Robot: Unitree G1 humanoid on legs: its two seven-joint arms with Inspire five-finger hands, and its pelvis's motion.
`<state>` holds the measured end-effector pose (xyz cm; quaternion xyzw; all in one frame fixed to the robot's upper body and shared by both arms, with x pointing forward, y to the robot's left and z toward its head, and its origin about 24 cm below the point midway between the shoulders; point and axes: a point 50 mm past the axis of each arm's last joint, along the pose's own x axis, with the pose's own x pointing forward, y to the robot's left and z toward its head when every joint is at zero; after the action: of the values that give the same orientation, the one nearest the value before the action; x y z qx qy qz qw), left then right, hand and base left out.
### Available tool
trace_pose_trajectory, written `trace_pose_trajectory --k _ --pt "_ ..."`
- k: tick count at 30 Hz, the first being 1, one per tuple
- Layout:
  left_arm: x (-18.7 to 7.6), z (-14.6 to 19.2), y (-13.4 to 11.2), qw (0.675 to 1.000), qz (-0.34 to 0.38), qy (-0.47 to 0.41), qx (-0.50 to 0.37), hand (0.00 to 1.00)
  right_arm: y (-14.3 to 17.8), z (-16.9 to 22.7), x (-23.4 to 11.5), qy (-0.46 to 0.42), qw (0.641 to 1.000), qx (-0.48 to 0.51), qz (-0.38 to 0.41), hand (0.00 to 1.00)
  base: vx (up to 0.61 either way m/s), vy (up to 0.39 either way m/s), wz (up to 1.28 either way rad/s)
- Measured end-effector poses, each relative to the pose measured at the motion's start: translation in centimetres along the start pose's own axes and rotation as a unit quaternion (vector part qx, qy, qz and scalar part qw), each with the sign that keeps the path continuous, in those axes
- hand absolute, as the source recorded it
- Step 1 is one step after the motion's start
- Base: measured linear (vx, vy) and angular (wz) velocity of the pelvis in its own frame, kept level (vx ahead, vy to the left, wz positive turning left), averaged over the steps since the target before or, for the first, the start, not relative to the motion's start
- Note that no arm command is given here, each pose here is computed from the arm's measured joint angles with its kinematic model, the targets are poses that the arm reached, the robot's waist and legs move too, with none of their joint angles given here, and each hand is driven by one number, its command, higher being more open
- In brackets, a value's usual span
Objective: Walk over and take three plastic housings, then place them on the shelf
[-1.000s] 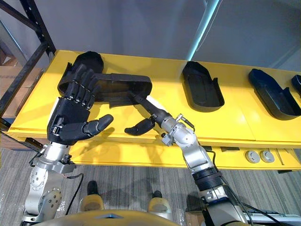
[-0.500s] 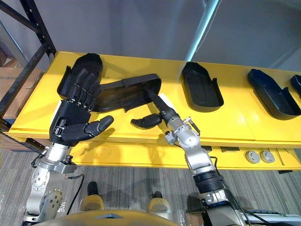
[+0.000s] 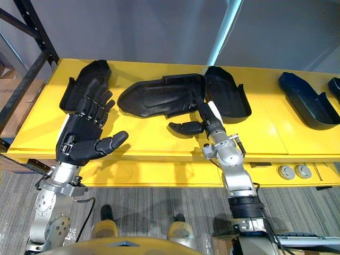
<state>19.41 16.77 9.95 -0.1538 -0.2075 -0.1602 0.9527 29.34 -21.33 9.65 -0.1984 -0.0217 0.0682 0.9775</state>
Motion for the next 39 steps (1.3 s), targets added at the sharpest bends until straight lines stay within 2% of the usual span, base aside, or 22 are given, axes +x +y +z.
trace_pose_trajectory --k 4,13,21,26,27,29,33,36,39 --pt "0.0 0.0 0.0 1.0 -0.001 0.0 0.0 1.0 -0.6 1.4 -0.1 -0.028 0.999 0.01 0.034 1.0 0.0 0.0 0.0" --pt "0.0 -0.1 0.0 1.0 -0.004 0.007 -0.001 1.0 -1.8 2.5 0.2 -0.03 0.993 0.045 0.107 1.0 0.0 0.0 0.0" --pt "-0.1 0.0 0.2 1.0 -0.013 0.014 0.008 1.0 -3.1 4.6 0.5 -0.069 0.993 0.015 0.089 1.0 0.0 0.0 0.0" --pt "-0.6 -0.2 0.2 1.0 -0.008 0.024 0.006 1.0 -5.4 8.3 0.1 -0.175 0.974 -0.141 -0.002 1.0 0.0 0.0 0.02" --pt "-0.9 -0.3 0.2 1.0 -0.004 0.03 0.005 1.0 -6.2 9.3 -0.3 -0.2 0.965 -0.168 -0.022 1.0 0.0 0.0 0.0" --pt "-1.4 -0.5 0.4 0.999 0.005 0.04 0.005 1.0 -7.7 11.8 -1.6 -0.268 0.921 -0.269 -0.082 1.0 0.0 0.0 0.0" --pt "-1.6 -0.6 0.3 0.999 0.004 0.046 0.005 1.0 -8.1 12.9 -2.2 -0.275 0.873 -0.399 -0.061 1.0 0.0 0.0 0.0" --pt "-1.6 -0.8 0.0 0.999 -0.008 0.054 0.001 1.0 -7.4 12.7 -2.2 -0.266 0.833 -0.485 -0.008 1.0 0.0 0.0 0.0" --pt "-1.6 -0.9 -0.1 0.998 -0.013 0.058 0.003 1.0 -6.2 11.3 -1.9 -0.253 0.824 -0.505 0.047 1.0 0.0 0.0 0.0"
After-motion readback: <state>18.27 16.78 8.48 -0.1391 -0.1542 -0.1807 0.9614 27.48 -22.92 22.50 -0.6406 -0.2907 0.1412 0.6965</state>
